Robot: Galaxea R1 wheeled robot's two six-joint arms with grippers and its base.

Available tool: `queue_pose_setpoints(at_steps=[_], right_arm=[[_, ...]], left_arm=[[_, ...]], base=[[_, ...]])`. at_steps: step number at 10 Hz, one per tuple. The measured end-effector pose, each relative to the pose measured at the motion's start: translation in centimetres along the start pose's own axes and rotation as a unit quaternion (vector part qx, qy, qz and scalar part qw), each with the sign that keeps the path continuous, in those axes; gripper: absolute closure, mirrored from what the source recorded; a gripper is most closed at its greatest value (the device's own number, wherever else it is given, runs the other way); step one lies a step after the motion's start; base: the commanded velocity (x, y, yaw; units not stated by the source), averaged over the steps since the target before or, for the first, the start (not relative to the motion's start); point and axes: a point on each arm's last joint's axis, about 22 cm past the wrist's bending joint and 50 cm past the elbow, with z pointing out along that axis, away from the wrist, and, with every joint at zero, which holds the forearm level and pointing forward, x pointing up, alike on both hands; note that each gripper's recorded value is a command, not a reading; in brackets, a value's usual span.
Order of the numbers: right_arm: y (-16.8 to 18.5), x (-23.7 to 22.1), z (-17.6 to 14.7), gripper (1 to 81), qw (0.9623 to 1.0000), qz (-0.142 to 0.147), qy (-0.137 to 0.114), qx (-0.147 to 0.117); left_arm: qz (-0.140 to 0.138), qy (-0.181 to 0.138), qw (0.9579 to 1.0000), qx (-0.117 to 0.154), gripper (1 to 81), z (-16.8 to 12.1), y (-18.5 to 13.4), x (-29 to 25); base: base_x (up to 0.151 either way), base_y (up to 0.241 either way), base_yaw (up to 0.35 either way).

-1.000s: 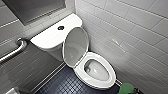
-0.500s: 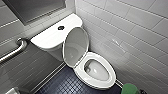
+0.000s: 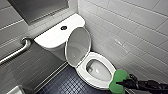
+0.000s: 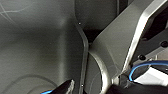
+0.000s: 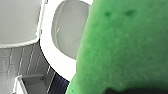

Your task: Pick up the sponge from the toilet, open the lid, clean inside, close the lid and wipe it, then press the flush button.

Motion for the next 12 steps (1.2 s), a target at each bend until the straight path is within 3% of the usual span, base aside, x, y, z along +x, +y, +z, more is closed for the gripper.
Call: queue_pose_setpoints(at_steps=[2, 4, 6, 9, 12], right_arm=[[-5.8, 0.7, 5.8, 81.1, 0.9977, -0.036, -0.037, 0.043], [-8.5, 1.5, 9.9, 81.1, 0.9949, -0.063, -0.063, 0.048], [-11.7, 3.5, 12.5, 81.1, 0.9931, -0.081, -0.062, 0.058], [-11.5, 6.7, 16.5, 81.1, 0.9968, -0.058, -0.047, 0.028], [-16.2, 8.0, 22.1, 81.1, 0.9974, -0.042, -0.037, 0.044]], left_arm=[[-0.023, 0.017, 0.9996, 0.008, 1.0, -0.6, -0.4, -0.8], [-0.043, 0.029, 0.9985, 0.014, 1.0, -1.0, -0.8, -1.5], [-0.045, 0.031, 0.9984, 0.014, 1.0, -1.0, -0.7, -1.6], [-0.046, 0.031, 0.9984, 0.013, 1.0, -0.9, -0.5, -1.5], [-0.046, 0.03, 0.9983, 0.017, 1.0, -1.2, -1.0, -1.7]], base=[[0.0, 0.0, 0.0], [0.0, 0.0, 0.0], [0.0, 0.0, 0.0], [0.0, 0.0, 0.0], [0.0, 0.0, 0.0]])
